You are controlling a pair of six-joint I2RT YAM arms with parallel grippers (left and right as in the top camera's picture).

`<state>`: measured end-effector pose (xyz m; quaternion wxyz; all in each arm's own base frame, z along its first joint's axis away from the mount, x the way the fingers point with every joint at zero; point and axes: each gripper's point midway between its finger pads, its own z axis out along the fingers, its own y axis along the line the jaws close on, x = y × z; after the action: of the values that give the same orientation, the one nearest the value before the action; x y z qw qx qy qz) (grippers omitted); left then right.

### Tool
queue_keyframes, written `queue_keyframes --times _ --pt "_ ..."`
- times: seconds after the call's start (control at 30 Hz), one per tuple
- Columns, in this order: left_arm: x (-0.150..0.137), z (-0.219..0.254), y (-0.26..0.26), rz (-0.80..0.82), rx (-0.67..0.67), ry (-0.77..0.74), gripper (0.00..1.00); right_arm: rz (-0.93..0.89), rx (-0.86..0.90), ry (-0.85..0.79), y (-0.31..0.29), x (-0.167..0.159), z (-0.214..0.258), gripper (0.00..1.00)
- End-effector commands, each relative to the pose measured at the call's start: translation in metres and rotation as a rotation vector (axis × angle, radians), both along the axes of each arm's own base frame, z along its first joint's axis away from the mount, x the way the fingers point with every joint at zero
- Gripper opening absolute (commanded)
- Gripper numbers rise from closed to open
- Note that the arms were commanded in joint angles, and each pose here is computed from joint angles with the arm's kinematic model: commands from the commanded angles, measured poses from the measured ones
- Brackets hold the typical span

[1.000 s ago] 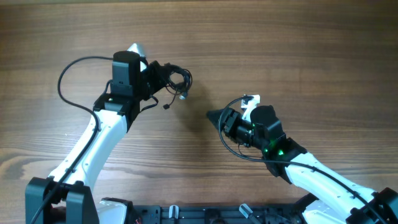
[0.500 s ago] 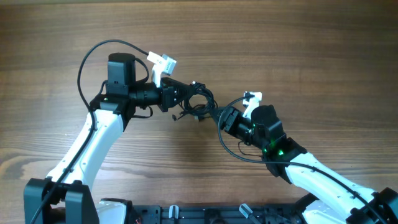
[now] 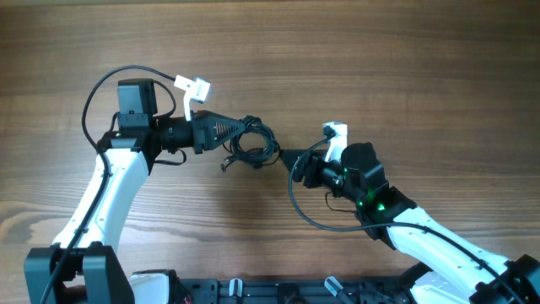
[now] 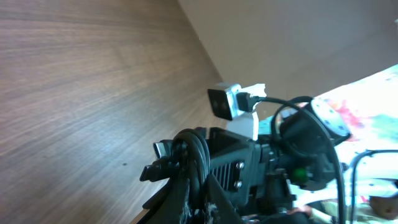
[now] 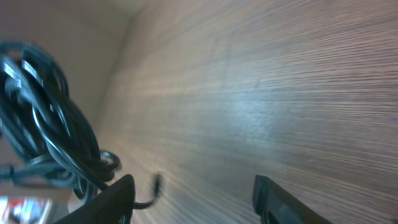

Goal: Untangle cables

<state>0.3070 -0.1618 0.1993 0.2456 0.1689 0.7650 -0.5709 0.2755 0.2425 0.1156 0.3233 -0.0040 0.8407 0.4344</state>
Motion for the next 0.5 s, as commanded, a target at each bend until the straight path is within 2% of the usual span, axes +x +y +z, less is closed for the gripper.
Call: queue_keyframes --times 0.0,0.07,0.2,0.27,0.33,0.47 --pt "-0.005 0.016 -0.001 -0.021 -0.073 0.069 0.06 0.137 -0.021 -0.067 0.011 -0.014 0.003 0.69" --pt "-0.005 0.016 -0.001 -0.004 -0.086 0.150 0.05 0.138 -0.014 -0.078 0.012 -0.013 0.006 0.70" --pt "0.002 0.007 0.002 0.046 -0.042 0.167 0.04 0.149 -0.038 -0.022 0.010 -0.020 -0.006 0.77" --pt "0.018 -0.010 0.015 0.172 0.039 0.227 0.04 0.109 -0.095 0.058 0.000 -0.023 -0.026 0.81" --pt "0.025 -0.016 0.025 0.231 0.071 0.237 0.04 0.082 -0.065 0.110 0.000 -0.024 -0.027 0.83" --pt "0.026 -0.016 0.026 0.247 0.059 0.277 0.05 0.076 -0.008 0.070 0.005 -0.017 -0.012 0.83"
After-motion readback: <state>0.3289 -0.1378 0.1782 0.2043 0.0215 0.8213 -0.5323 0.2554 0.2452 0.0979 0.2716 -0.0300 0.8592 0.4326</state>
